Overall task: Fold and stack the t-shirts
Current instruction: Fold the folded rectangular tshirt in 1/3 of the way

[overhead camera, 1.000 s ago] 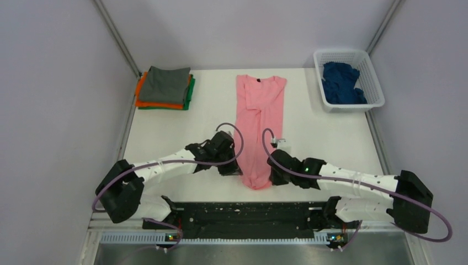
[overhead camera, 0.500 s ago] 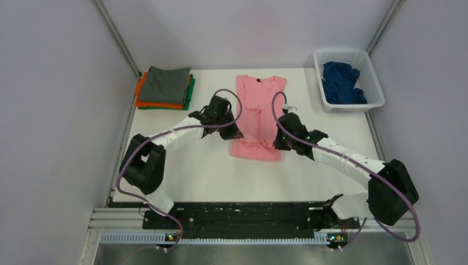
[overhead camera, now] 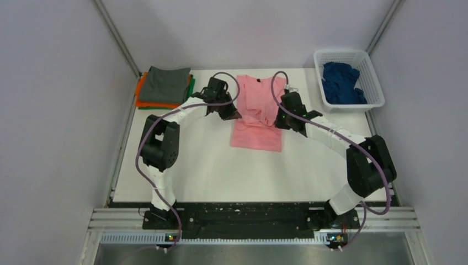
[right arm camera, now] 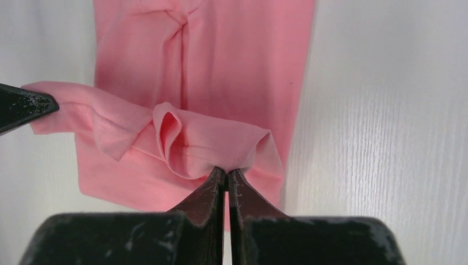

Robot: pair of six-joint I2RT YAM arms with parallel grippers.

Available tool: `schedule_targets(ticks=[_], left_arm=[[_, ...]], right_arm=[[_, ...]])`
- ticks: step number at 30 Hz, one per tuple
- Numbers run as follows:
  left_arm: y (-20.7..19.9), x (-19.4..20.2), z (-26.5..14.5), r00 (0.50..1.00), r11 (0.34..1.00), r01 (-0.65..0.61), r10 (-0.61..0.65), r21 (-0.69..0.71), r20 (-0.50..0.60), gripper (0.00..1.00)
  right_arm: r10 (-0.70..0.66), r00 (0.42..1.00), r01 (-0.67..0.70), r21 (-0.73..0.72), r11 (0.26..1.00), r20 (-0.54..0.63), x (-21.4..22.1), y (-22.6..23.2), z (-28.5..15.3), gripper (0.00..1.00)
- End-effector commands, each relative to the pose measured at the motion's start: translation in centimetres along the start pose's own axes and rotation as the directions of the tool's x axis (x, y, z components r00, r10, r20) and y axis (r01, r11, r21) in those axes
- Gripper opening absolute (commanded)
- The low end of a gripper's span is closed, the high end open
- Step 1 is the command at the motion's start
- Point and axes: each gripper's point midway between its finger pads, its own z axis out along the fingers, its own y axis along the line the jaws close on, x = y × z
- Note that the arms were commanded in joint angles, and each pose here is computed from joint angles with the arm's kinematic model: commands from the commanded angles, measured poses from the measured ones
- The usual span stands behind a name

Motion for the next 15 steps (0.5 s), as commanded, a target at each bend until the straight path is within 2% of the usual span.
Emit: schedule_targets(ticks=[1,5,7,8,10,11,12,13,14,15], left_arm=[[-0.9,-1.6,0.9,0.999,0.999,-0.032,0.032,0.023,-0.005,0.00],[-0.5,-2.4,2.5,0.999,0.999,-0.033,0.033,0.012,-0.014,0.00],[-0.2,-3.0,3.3,0.999,1.000,-0.029,0.029,0.002,-0.014,0.05],[-0.1,-3.5,3.6,1.000,1.000,-0.025,0.025,-0.002,-0.004,0.12],[-0.5,-5.3,3.6,0.999,1.000,-0.019,0.019,0.011,0.031,0.28],[-0.6,-6.1,3.7,0.999,1.000,-0.017,0.017,0.010,0.050,0.46],[-0.9,-7.2,3.6,0.997,1.000,-0.016,0.015,0.013,0.075,0.60],[-1.1,-8.2,3.3,0.996,1.000,-0.007,0.006,0.008,0.092,0.71],[-1.4,-8.9,2.9,0.995,1.000,-0.001,-0.001,0.014,0.105,0.80],[-1.5,-9.8,2.3,0.992,1.000,0.003,-0.005,0.019,0.124,0.95]], right_arm=[[-0.011,0.998,0.013,-0.033,0.999,0.067,-3.4,0.7,1.2,0.00],[0.010,0.998,-0.009,-0.018,1.000,0.058,-3.6,-0.1,2.8,0.00],[0.023,0.998,-0.020,-0.037,0.999,0.066,-4.0,-0.2,3.8,0.01],[0.032,0.997,-0.029,-0.041,0.999,0.075,-4.5,-0.3,4.3,0.03],[0.052,0.993,-0.049,-0.037,0.998,0.106,-6.0,-0.8,5.6,0.13],[0.073,0.990,-0.070,-0.026,0.997,0.119,-6.9,-1.1,6.2,0.21],[0.096,0.988,-0.094,-0.023,0.995,0.123,-7.8,-1.5,6.7,0.30],[0.115,0.986,-0.113,-0.024,0.993,0.122,-8.5,-1.7,7.0,0.50],[0.124,0.985,-0.121,-0.029,0.992,0.122,-9.0,-1.7,7.1,0.59],[0.123,0.984,-0.120,-0.033,0.992,0.129,-9.6,-1.6,7.0,0.63]])
